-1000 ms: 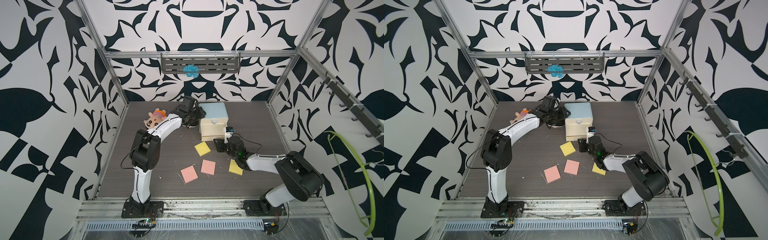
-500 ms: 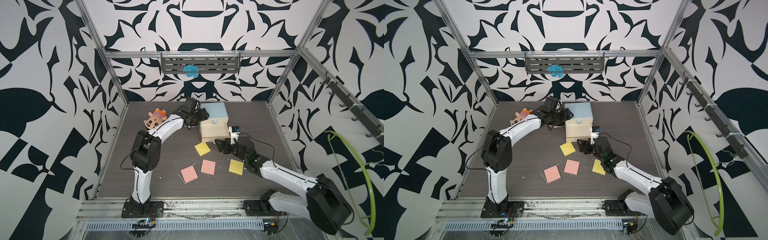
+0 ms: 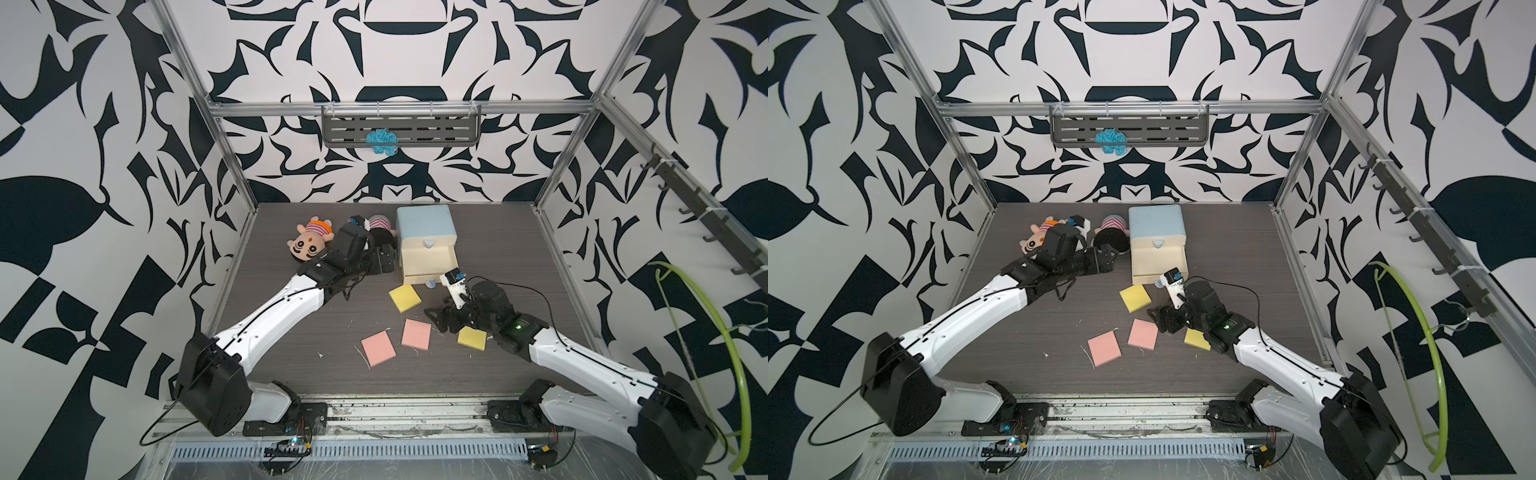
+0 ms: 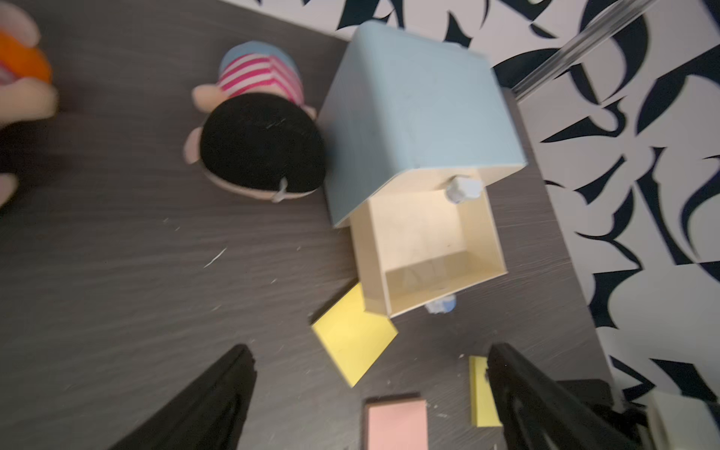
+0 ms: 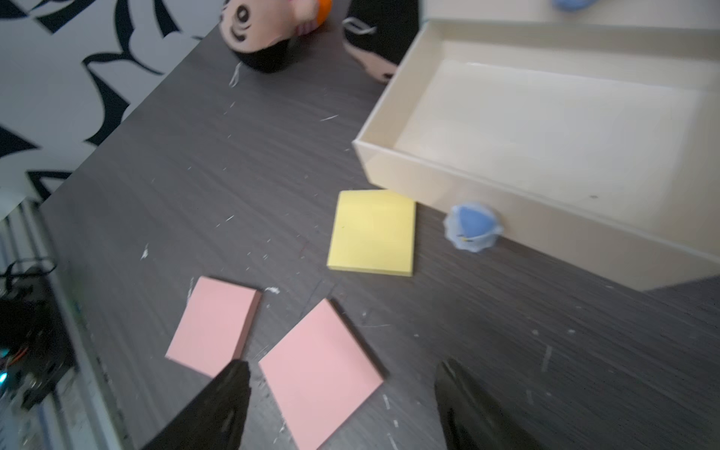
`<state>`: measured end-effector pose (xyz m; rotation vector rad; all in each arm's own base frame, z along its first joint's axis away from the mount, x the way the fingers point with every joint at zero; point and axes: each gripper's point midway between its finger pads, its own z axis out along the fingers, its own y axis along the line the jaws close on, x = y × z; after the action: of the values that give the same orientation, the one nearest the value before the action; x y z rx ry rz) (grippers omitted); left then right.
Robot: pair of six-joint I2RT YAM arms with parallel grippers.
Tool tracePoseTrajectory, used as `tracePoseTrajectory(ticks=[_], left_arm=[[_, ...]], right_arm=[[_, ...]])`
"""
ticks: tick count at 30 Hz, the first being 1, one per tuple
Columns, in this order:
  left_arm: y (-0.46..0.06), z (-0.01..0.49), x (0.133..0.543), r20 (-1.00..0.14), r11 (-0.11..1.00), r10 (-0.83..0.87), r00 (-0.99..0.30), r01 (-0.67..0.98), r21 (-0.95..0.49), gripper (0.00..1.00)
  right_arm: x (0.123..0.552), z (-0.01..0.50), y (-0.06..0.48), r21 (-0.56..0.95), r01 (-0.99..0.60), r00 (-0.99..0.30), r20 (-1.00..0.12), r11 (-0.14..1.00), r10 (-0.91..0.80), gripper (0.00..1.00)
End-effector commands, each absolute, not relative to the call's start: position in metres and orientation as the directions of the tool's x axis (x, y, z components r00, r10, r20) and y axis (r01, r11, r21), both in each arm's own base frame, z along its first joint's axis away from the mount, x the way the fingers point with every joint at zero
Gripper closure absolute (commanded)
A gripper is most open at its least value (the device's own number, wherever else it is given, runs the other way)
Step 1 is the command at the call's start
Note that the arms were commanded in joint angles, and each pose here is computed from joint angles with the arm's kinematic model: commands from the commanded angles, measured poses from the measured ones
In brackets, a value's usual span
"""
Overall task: Please put the sticky notes in the drawer by color
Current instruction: Pick up the sticky notes from the center of the board.
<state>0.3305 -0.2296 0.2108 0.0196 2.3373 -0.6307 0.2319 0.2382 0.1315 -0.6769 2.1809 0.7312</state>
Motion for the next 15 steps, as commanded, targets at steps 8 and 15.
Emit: tracePoseTrajectory(ticks=[8, 15], left_arm=[[-0.132, 0.14, 0.291, -0.43, 0.865, -0.394, -0.812, -0.17, -0.472, 0.01], [-0.11, 0.133, 0.285, -0.411, 0.879, -0.397, -0.821, -0.211, -0.427, 0.01]], right_arm=[[0.163, 0.113, 0.323, 0.14, -0.908, -0.374, -0.696, 0.395, -0.613, 0.14], [0.163, 0.09, 0.363, -0.008, -0.887, -0.358, -0.621, 0.462, -0.697, 0.06]])
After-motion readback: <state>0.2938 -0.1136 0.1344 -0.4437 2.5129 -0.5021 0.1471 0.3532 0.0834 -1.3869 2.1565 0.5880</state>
